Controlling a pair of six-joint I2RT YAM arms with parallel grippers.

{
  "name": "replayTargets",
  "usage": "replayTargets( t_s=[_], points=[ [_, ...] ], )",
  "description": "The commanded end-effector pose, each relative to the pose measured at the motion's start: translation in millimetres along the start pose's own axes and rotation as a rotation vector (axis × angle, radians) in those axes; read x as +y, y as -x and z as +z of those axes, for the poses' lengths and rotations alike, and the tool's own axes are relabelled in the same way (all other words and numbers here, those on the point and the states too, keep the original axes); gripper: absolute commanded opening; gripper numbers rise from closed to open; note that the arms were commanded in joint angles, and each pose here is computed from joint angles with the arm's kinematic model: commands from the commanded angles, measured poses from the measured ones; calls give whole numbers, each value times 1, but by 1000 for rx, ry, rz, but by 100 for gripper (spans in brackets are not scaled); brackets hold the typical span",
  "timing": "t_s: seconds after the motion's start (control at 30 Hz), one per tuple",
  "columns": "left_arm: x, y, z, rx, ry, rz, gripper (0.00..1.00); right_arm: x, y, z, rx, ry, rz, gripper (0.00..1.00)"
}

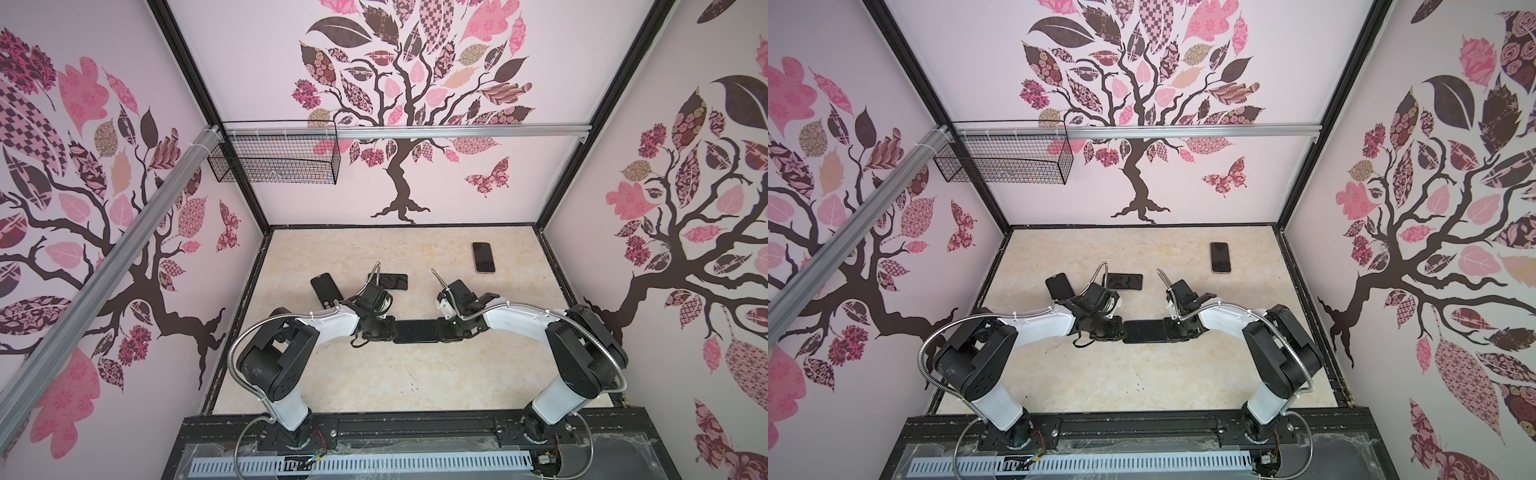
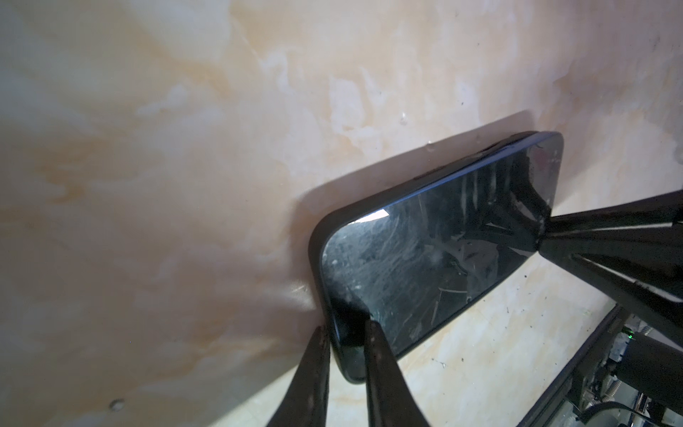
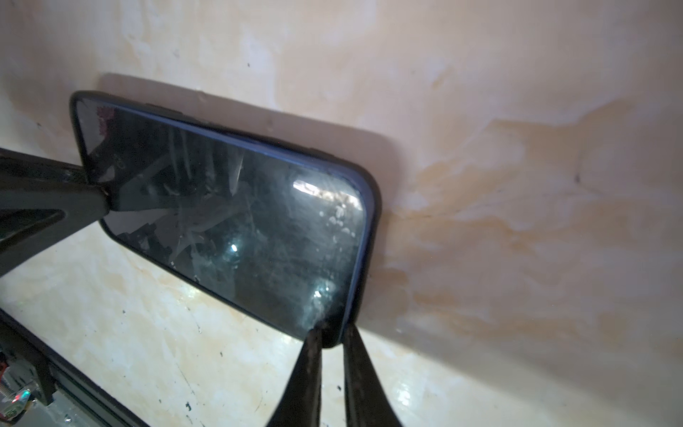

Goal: Put the phone into the phone case

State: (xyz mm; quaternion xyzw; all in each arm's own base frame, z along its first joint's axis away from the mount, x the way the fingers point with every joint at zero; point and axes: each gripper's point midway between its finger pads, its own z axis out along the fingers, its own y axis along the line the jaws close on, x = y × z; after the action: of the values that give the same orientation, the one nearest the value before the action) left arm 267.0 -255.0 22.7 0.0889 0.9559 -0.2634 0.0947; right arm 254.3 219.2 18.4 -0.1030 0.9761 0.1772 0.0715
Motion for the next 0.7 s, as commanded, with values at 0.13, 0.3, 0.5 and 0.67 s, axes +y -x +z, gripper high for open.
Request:
replayTargets(
  t_s=[0.13, 0.3, 0.5, 0.67],
  points=[
    [-1, -6, 7, 8, -24, 20, 20, -45, -39, 38, 130, -251, -40, 16],
    [-1, -7, 7, 9, -24, 20, 19, -48, -40, 40, 140, -294, -56, 17],
    [0, -7, 6, 4, -21, 23, 19, -56, -40, 38, 146, -376, -81, 18],
    [1, -7, 6, 3, -16, 24, 19, -45, -36, 36, 121, -323, -81, 18]
  ],
)
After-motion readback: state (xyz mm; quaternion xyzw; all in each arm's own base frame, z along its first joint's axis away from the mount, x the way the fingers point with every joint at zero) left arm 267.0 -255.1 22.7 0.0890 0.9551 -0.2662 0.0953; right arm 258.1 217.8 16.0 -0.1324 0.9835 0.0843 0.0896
